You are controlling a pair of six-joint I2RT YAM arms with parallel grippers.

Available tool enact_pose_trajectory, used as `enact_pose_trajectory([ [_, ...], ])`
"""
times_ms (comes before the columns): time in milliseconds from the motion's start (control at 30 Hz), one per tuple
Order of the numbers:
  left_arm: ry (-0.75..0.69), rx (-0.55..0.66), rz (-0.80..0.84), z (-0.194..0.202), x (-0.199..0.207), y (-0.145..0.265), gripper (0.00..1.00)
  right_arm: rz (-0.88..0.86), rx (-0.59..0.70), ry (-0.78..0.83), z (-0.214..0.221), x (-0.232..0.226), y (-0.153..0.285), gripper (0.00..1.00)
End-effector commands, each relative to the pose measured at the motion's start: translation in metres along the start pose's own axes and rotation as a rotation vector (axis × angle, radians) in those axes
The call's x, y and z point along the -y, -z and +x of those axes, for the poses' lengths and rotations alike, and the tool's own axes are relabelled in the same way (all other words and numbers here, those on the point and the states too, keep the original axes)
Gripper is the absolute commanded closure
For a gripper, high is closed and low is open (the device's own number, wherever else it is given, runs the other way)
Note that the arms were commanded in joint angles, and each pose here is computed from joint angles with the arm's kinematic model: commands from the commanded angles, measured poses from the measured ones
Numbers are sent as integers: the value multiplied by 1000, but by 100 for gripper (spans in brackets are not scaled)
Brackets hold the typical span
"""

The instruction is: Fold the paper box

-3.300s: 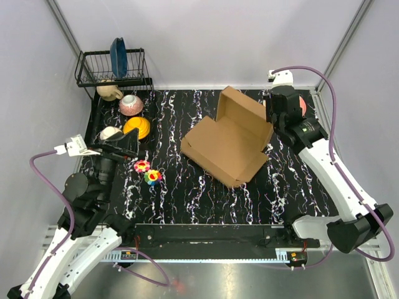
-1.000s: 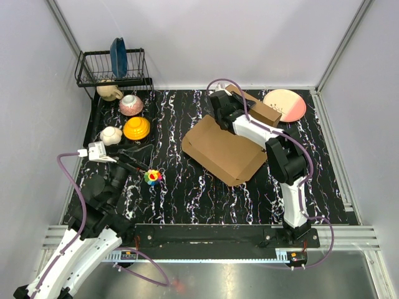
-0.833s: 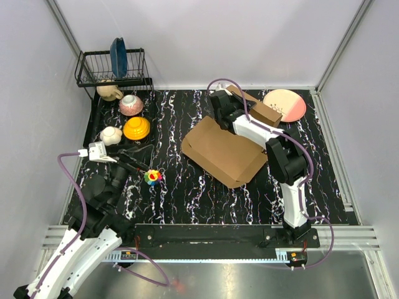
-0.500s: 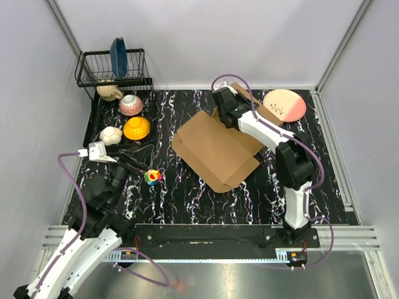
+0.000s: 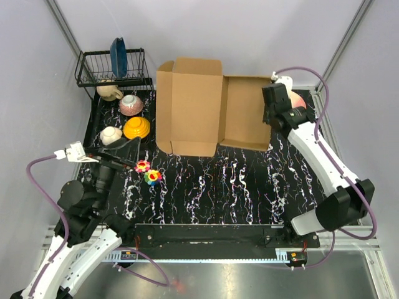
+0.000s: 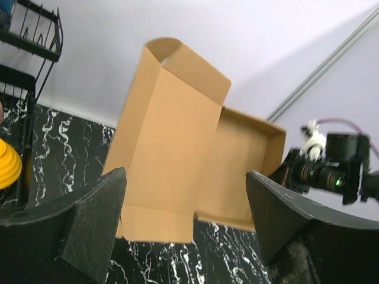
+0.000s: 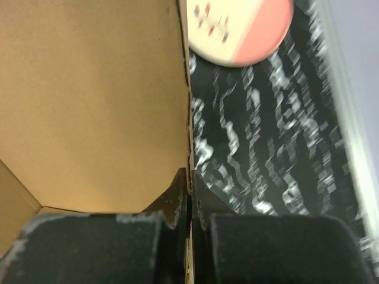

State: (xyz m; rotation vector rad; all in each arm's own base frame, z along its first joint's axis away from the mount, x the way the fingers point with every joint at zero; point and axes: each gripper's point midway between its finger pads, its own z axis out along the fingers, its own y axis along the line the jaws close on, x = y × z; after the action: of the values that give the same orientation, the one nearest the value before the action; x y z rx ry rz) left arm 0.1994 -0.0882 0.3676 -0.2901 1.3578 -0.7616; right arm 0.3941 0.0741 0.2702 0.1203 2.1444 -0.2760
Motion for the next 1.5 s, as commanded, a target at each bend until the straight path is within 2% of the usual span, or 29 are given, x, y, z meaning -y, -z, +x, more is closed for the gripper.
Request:
enact_pose_trajectory([
  [0, -6, 91, 27, -37, 15, 7, 16, -218, -162, -384, 50, -36, 3, 100],
  [133, 7, 121, 40, -50, 20, 12, 16, -266, -197, -574, 66, -44, 12, 100],
  [267, 18, 111, 35, -45, 18, 11, 16, -266, -270, -827, 96, -54, 14, 100],
  [333, 32, 107, 31, -42, 16, 10, 16, -267, -262, -939, 100, -53, 16, 100],
  [367, 34, 92, 29, -36, 15, 9, 16, -232, -305, -1022, 121, -54, 11, 100],
  [433, 45, 83, 28, -31, 14, 7, 16, -217, -295, -1122, 129, -51, 10, 100],
  [467, 43, 73, 25, -27, 12, 6, 16, -159, -311, -1193, 148, -47, 3, 100],
  [567, 48, 47, 16, -16, 8, 2, 16, -77, -301, -1319, 170, -40, -4, 100],
  [667, 65, 10, 11, -2, 5, -1, 16, -30, -287, -1354, 179, -48, -9, 100],
  [800, 97, -43, 3, 18, 1, -6, 17, 13, -375, -1345, 201, -81, -22, 100],
  [1033, 108, -62, -41, 34, -14, -6, 18, -3, -452, -1354, 202, -133, -34, 100],
  [1133, 95, -68, -61, 37, -19, -6, 18, -25, -487, -1327, 208, -140, -34, 81],
  [1167, 90, -71, -65, 38, -20, -6, 18, -30, -484, -1304, 209, -138, -32, 70],
  [1267, 76, -74, -80, 41, -24, -8, 17, -43, -468, -1255, 210, -128, -23, 57],
  [1400, 64, -92, -95, 48, -28, -11, 17, -61, -480, -1150, 214, -112, -2, 46],
  [1467, 56, -104, -102, 51, -29, -13, 17, -119, -477, -1080, 207, -109, 14, 44],
])
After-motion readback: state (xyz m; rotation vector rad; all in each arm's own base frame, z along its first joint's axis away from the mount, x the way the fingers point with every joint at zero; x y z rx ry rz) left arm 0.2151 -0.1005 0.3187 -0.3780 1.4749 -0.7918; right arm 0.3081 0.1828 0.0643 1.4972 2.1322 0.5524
